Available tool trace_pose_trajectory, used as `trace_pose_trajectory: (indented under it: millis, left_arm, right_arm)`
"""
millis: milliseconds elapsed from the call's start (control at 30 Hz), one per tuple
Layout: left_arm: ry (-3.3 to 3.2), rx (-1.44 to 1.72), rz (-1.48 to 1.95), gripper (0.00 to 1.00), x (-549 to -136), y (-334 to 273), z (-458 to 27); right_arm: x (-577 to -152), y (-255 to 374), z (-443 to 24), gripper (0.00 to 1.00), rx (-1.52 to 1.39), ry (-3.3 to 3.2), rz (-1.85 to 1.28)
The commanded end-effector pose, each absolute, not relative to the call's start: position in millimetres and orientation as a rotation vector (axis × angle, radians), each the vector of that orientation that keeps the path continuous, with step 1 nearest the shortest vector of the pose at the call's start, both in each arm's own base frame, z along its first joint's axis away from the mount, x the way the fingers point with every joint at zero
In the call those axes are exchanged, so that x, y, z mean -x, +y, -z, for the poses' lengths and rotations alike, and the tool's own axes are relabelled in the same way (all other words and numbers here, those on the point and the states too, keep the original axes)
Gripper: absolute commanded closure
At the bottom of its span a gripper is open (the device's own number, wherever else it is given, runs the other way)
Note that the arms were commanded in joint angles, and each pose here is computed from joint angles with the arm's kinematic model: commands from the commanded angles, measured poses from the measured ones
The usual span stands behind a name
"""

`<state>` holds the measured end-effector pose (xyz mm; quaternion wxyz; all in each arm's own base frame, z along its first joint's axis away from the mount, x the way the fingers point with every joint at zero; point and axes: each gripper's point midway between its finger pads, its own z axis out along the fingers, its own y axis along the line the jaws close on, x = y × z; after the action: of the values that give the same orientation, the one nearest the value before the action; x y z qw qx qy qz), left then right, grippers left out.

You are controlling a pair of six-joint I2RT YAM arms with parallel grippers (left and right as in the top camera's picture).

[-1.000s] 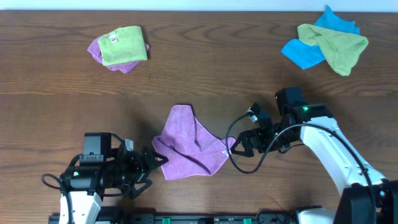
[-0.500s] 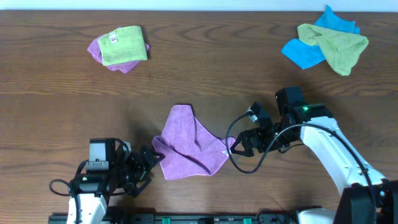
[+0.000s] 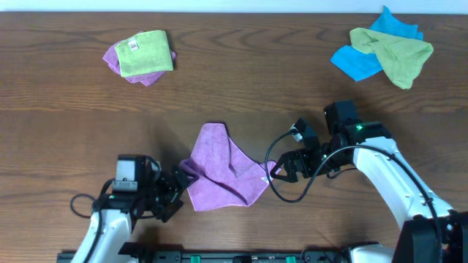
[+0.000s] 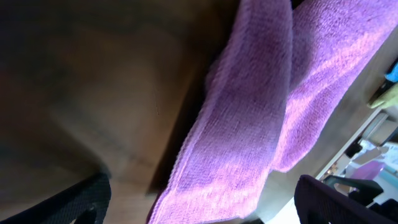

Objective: Fold the cloth
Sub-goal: 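Grasp opposite corners of the purple cloth with left and right grippers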

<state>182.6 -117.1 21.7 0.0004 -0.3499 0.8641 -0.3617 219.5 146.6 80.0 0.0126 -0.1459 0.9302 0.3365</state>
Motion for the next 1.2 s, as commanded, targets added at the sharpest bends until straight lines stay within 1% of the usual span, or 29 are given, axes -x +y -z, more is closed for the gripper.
trace_pose_trajectory:
  millis: [0, 67, 133, 167, 233, 267, 300, 433, 700, 867, 967, 1067, 1167]
  left_arm:
    - [2.75, 1.124, 1.14, 0.01, -181.0, -125.0, -13.8]
    - [2.755, 1.124, 1.157, 0.0, -183.1, -130.5, -12.3]
    - [2.754, 1.121, 1.173, 0.2, -185.0, -136.1, -12.5]
    - [2.752, 1.116, 1.183, 0.25, -186.3, -139.1, -13.3]
    - [2.748, 1.084, 1.2, 0.28, -188.3, -145.6, -15.9]
    - [2.749, 1.069, 1.208, 0.34, -188.4, -148.6, -16.8]
    - [2.753, 1.059, 1.214, 0.44, -187.9, -151.5, -17.6]
    - [2.765, 1.06, 1.223, 0.94, -185.1, -156.3, -18.3]
    - [2.718, 1.032, 1.292, 0.94, -195.9, -162.4, -29.1]
    - [2.704, 0.994, 1.345, 0.94, -202.4, -168.2, -41.0]
    - [2.691, 0.955, 1.398, 0.94, -208.0, -173.9, -53.1]
    - [2.685, 0.932, 1.432, 0.94, -210.4, -177.2, -60.1]
    - [2.689, 0.922, 1.457, 0.94, -208.9, -179.3, -62.4]
  right_arm:
    - [-218.5, 148.7, -84.5, 0.01, 0.422, 2.887, -1.091]
    - [-218.5, 148.7, -84.5, 0.01, 0.422, 2.887, -1.091]
    - [-218.5, 148.7, -84.4, 0.01, 0.422, 2.887, -1.09]
    - [-218.8, 148.6, -84.3, 0.01, 0.423, 2.886, -1.088]
    - [-220.1, 148.4, -84.1, 0.01, 0.425, 2.882, -1.082]
    - [-220.9, 148.6, -84.1, 0.01, 0.427, 2.879, -1.081]
    - [-221.6, 148.7, -84.1, 0.01, 0.428, 2.875, -1.08]
    - [-223.1, 144.7, -80.7, 0.01, 0.429, 2.888, -1.033]
    - [-225.5, 132.2, -70.4, 0.01, 0.432, 2.93, -0.897]
    - [-220.6, 129.3, -51.0, 0.02, 0.374, 2.945, -0.877]
    - [-214.5, 130.0, -34.4, 0.07, 0.303, 2.949, -0.895]
    - [-215.2, 133.3, -27.9, 0.18, 0.276, 2.92, -0.925]
    - [-219.9, 135.7, -25.9, 0.21, 0.258, 2.893, -0.933]
